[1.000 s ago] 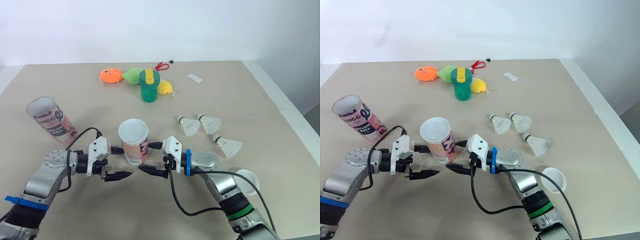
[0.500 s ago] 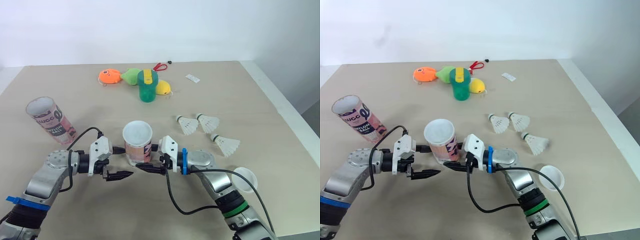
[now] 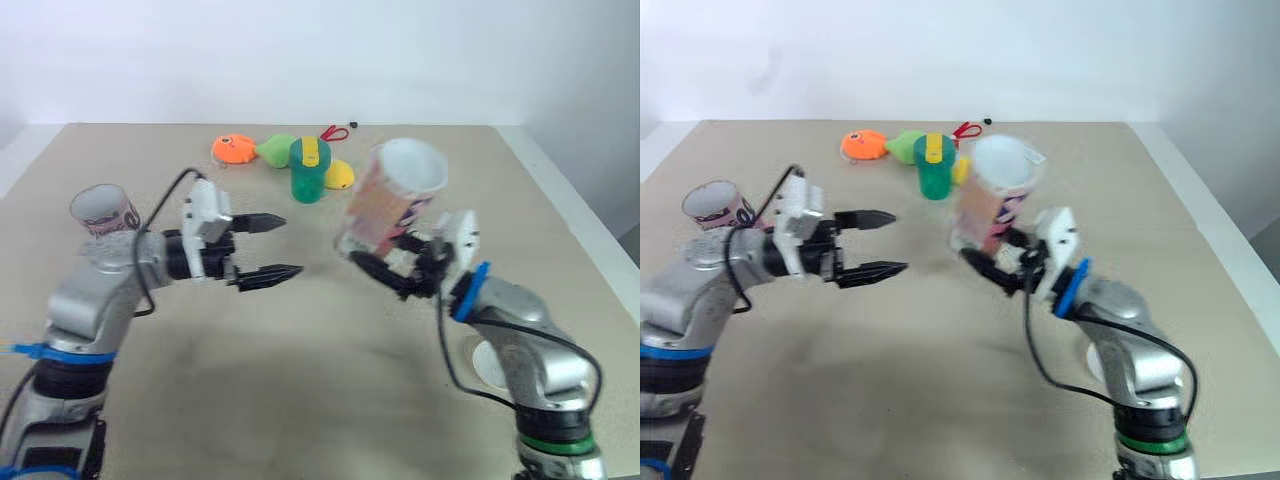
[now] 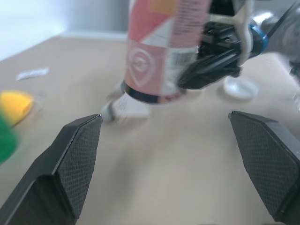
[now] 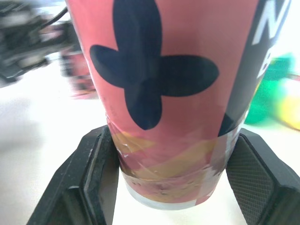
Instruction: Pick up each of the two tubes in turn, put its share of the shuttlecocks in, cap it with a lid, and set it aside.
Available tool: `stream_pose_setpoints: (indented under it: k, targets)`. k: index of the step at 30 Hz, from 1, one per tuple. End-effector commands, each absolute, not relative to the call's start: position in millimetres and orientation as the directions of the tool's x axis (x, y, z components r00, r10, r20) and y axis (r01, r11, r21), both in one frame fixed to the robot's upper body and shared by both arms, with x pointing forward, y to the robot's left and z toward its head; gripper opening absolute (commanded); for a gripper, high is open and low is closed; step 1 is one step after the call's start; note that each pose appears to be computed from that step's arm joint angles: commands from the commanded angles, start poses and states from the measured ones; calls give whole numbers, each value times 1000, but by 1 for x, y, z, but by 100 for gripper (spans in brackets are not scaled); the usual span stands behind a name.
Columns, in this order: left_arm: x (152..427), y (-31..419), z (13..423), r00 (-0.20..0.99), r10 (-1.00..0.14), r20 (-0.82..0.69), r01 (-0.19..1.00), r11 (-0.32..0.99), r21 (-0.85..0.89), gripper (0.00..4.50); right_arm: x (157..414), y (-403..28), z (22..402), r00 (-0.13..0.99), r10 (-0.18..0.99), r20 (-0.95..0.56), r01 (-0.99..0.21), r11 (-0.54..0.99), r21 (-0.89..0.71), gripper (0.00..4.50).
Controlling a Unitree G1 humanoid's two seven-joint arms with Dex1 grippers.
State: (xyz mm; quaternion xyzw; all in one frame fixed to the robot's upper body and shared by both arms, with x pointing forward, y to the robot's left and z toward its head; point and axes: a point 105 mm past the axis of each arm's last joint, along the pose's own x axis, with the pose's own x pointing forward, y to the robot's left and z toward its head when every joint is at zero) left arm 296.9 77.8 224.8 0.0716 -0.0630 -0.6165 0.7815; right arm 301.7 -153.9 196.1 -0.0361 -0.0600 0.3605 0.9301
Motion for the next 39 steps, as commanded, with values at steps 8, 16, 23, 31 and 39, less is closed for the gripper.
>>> stream_pose_setpoints:
  k: [8,16,23,31,39]
  targets:
    - [300,8,235,106,-991,77,957,123,263,450,282,-313,198,989,121,88,-108,984,-139,303]
    - [292,-9,212,90,-993,73,969,104,222,450,272,-380,128,980,-185,-77,183,983,-23,303]
    - [287,-8,209,115,-990,86,970,130,206,450,268,-391,95,951,-239,-194,237,971,-33,303]
    - [290,-3,204,139,-988,64,967,150,208,450,260,-389,94,951,-228,-209,225,974,-35,448]
    - [296,1,201,156,-986,56,966,164,201,450,238,-384,113,970,-208,-129,208,978,-13,448]
